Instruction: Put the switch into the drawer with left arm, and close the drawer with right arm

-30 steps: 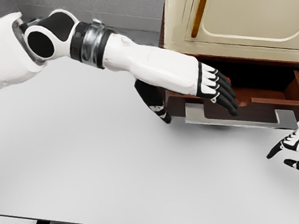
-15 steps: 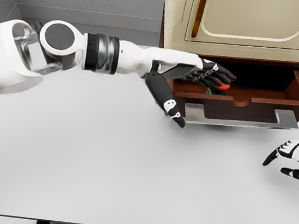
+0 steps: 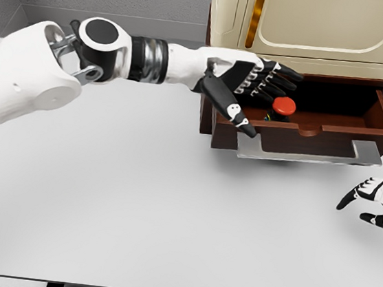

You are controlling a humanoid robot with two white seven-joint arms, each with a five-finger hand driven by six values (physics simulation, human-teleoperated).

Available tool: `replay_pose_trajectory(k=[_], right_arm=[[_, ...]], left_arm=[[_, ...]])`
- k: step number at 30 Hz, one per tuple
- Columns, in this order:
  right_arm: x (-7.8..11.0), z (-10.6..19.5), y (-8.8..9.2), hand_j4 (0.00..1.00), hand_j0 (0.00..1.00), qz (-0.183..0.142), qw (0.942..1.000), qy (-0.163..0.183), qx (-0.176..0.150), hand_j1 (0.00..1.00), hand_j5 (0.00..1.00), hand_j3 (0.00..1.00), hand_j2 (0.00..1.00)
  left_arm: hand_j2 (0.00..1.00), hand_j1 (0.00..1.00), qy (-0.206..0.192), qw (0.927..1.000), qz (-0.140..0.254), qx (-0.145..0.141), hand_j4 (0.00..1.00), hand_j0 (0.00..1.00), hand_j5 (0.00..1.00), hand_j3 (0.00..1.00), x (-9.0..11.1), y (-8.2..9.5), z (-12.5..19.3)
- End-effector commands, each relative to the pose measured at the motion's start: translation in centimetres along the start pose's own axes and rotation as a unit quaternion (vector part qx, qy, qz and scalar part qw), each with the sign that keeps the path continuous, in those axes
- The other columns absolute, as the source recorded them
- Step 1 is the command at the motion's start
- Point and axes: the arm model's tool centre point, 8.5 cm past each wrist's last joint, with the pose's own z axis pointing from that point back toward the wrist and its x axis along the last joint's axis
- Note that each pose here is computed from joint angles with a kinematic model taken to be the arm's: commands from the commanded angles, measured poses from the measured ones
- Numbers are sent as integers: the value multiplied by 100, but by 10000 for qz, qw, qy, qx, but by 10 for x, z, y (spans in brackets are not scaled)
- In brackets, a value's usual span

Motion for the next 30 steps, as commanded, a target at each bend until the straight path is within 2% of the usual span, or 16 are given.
replay_pose_trajectory(k=[1,12,15,17,20,28,30], right_arm=[[0,0,-1,59,59,-26,10000,-8,-26,59,59,59,59],[0,0,0,59,59,-31,10000,-7,-21,59,59,59,59],[0,0,1,58,58,-43,10000,-6,-11,58,58,58,58],[0,0,-1,58,58,-30,10000,-13,-42,58,58,58,58],[0,0,-2,58,58,-29,10000,-17,-52,58,58,58,58],[0,1,2,58,58,-65,10000,1,4,58,58,58,58],[0,1,2,58,58,-65,10000,1,4,58,58,58,58]], left_arm=[[100,100,-5,10000,34,-18,100,100,100,100,0,0,-2],[100,100,107,9997,194,107,100,100,100,100,-17,8,-6],[100,100,84,9998,192,16,100,100,100,100,-15,3,-13],[100,100,3,9995,206,-248,100,100,100,100,-13,-1,-21],[100,100,-36,9991,264,-319,100,100,100,100,-11,-3,-37],[100,100,-116,9994,229,-224,100,100,100,100,3,7,-52],[100,100,-68,9995,286,-148,100,100,100,100,-1,13,-60]])
